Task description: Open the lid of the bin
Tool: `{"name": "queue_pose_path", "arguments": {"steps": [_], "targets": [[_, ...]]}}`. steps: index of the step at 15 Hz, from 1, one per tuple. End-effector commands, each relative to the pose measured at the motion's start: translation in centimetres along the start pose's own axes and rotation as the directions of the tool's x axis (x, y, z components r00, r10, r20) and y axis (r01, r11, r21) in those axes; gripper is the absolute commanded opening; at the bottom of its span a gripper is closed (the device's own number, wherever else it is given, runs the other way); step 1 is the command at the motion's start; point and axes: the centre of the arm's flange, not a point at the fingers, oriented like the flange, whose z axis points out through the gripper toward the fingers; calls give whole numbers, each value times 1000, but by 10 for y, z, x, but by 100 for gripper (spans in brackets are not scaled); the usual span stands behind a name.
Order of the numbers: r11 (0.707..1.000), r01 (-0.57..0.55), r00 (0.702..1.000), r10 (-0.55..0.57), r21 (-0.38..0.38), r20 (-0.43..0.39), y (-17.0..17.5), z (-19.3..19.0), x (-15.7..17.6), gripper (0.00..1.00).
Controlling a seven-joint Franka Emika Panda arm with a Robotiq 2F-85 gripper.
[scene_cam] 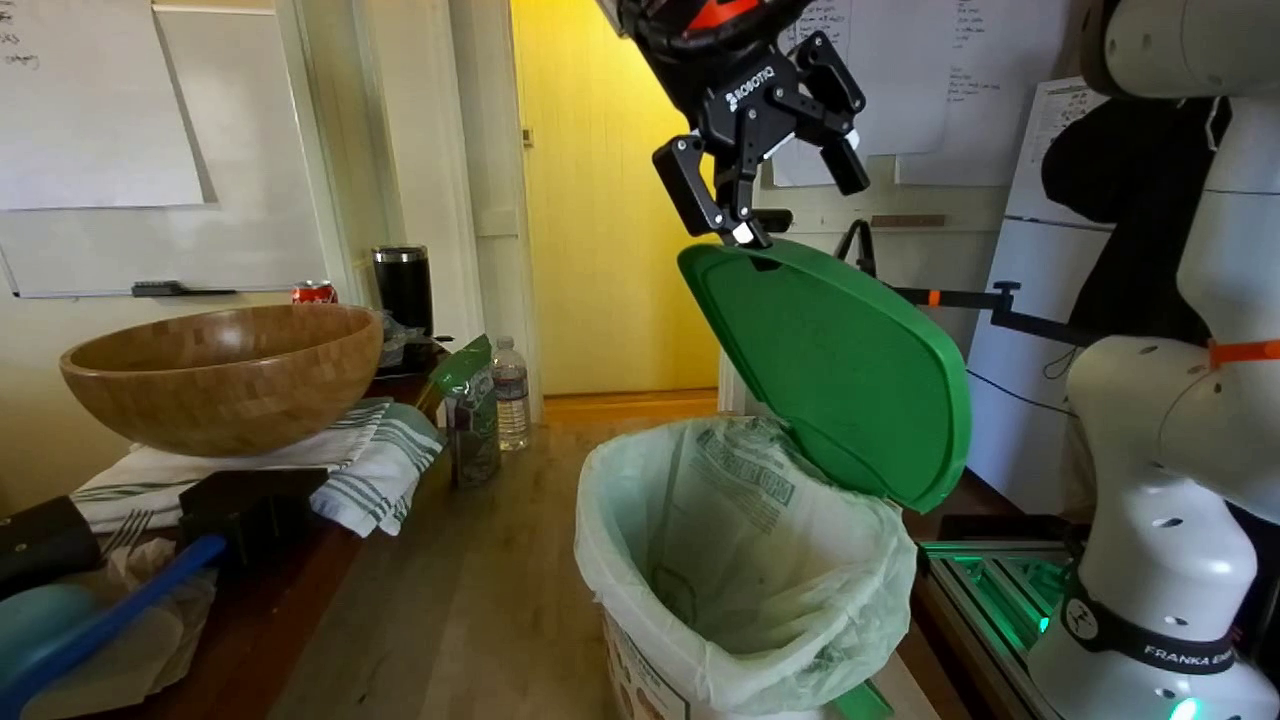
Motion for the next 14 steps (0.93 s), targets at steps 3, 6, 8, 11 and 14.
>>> {"name": "queue_pose_path", "arguments": {"steps": [3,6,8,11,14], "targets": [[1000,2,1000,-2,1,9,25,-15,-12,100],[1000,3,1000,-3,19,-1,31,-17,-15,100],[1000,2,1000,-2,21,-7,34,-17,-16,100],[1000,-2,1000,2,28,-13,38,-18,-17,100],[1000,-9,1000,10,27,-17,40,-17,-16,100]]}}
